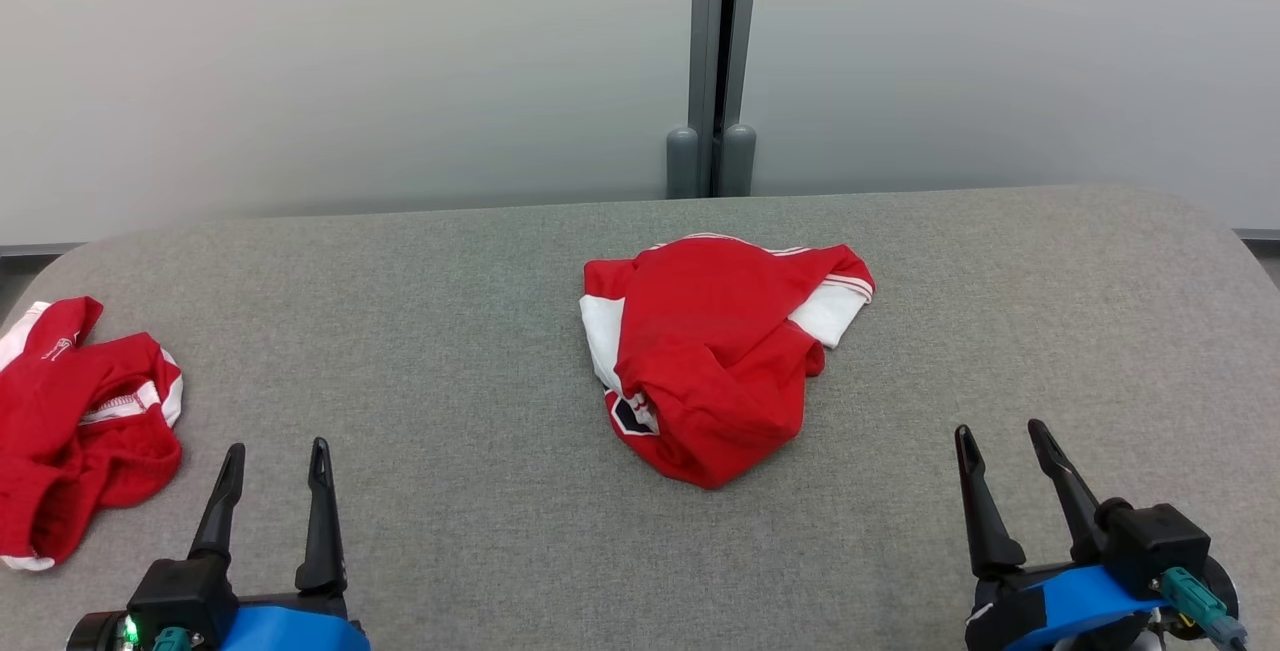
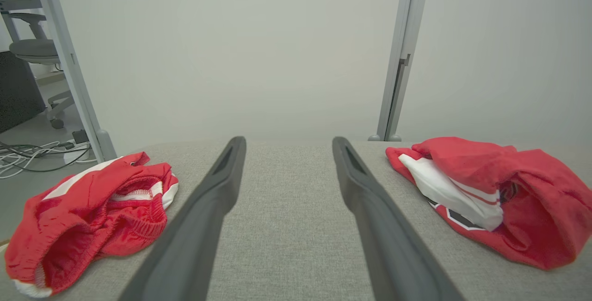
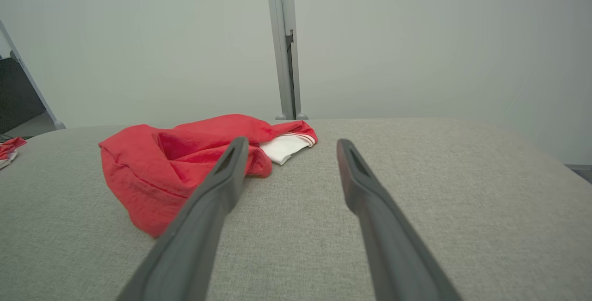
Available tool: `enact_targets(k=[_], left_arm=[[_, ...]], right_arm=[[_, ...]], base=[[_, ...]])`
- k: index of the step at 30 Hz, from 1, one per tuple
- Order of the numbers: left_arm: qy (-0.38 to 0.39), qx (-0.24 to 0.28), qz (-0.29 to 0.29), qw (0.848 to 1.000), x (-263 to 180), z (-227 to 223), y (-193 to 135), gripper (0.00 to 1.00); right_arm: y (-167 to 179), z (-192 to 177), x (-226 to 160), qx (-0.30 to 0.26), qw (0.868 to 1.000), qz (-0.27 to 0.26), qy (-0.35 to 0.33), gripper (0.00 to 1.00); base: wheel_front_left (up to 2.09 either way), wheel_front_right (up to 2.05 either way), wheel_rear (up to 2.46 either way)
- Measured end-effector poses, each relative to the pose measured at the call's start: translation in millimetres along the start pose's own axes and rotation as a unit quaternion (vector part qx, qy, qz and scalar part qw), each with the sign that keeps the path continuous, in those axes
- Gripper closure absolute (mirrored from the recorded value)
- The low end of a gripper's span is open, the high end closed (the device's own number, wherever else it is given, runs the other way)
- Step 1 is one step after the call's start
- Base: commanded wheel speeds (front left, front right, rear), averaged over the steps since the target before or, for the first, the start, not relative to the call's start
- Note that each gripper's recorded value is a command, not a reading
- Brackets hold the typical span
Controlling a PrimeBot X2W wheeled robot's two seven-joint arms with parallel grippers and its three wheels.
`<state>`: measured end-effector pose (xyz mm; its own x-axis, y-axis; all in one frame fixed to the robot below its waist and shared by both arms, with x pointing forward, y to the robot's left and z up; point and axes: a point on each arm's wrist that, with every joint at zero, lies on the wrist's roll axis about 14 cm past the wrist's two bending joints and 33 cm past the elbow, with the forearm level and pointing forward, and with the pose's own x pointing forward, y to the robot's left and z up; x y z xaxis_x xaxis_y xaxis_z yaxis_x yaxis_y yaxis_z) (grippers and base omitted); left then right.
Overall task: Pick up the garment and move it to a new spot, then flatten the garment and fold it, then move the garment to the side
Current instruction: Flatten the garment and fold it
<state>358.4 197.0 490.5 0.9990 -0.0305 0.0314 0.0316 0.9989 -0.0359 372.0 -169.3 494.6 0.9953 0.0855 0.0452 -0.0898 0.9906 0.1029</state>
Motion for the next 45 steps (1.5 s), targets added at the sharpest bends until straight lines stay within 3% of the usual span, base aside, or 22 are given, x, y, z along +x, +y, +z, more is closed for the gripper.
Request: enact_targets(k=[12,23,28,36,45], left_arm=[[0.009,0.008,0.008,1.0,-2.1,-5.1,4.9,0.0],[0.016,0.006,0.002,1.0,16.1,-10.7,0.5,0.0],[0.019,0.002,0.004,1.0,29.7,-14.2,2.1,0.0],[0.017,0.0,0.01,1.0,49.8,-16.7,7.9,0.0],[0.028,0.005,0.028,0.999,57.3,-25.6,22.4,0.0]], right_arm=[[0.7,-6.7,7.3,-0.017,1.0,0.005,0.013,0.0],[4.1,47.4,96.7,-0.082,0.994,0.038,-0.054,0.0],[5.0,54.8,142.8,-0.114,0.99,0.054,-0.059,0.0],[-4.0,34.6,211.4,-0.146,0.987,0.061,-0.023,0.0],[-2.9,-55.5,244.8,-0.161,0.979,0.075,0.103,0.0]], base=[[0.0,0.0,0.0],[0.0,0.0,0.0],[0.0,0.0,0.0],[0.0,0.0,0.0],[0.0,0.0,0.0]])
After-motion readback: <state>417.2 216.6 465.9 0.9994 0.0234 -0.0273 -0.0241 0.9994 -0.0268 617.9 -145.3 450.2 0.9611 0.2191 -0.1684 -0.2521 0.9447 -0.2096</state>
